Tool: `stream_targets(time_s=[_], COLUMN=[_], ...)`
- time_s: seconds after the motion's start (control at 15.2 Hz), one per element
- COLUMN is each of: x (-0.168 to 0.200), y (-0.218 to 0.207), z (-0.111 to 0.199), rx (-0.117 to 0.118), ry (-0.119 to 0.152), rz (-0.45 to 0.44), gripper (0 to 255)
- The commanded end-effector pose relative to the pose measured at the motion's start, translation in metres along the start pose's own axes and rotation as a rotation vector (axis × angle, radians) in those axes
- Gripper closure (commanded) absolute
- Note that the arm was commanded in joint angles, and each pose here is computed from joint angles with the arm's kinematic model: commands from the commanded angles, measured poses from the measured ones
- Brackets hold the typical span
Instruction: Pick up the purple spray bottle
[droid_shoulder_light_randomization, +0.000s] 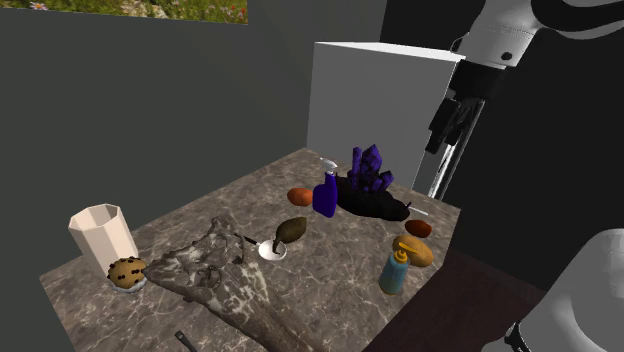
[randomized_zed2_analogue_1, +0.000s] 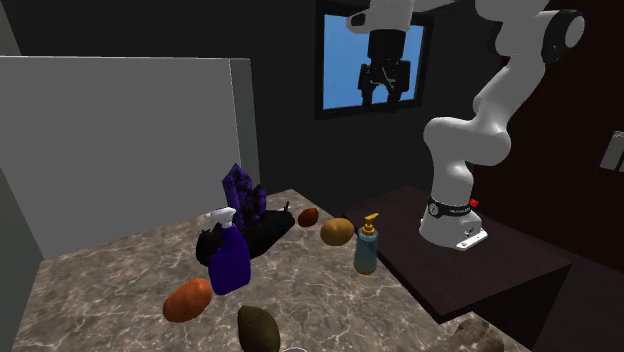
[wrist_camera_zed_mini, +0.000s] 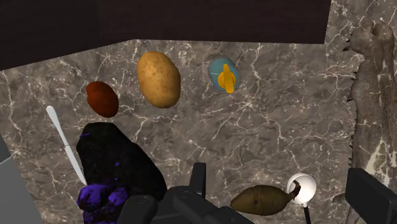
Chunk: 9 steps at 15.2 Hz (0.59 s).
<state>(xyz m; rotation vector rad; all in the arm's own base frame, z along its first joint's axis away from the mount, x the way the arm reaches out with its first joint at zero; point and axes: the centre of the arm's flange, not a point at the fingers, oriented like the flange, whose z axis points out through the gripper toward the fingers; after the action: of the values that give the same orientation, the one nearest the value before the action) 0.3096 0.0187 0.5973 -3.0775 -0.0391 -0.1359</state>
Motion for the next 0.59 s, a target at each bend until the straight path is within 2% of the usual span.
stream_targets(time_s=[0.0,0.53], x=[0.000,0.084], y=[0.000,0.025], z=[0.000,0.059], rx=[0.000,0.005], ry=[0.000,-0.001], rz=[0.000,0.001], gripper=[0,0])
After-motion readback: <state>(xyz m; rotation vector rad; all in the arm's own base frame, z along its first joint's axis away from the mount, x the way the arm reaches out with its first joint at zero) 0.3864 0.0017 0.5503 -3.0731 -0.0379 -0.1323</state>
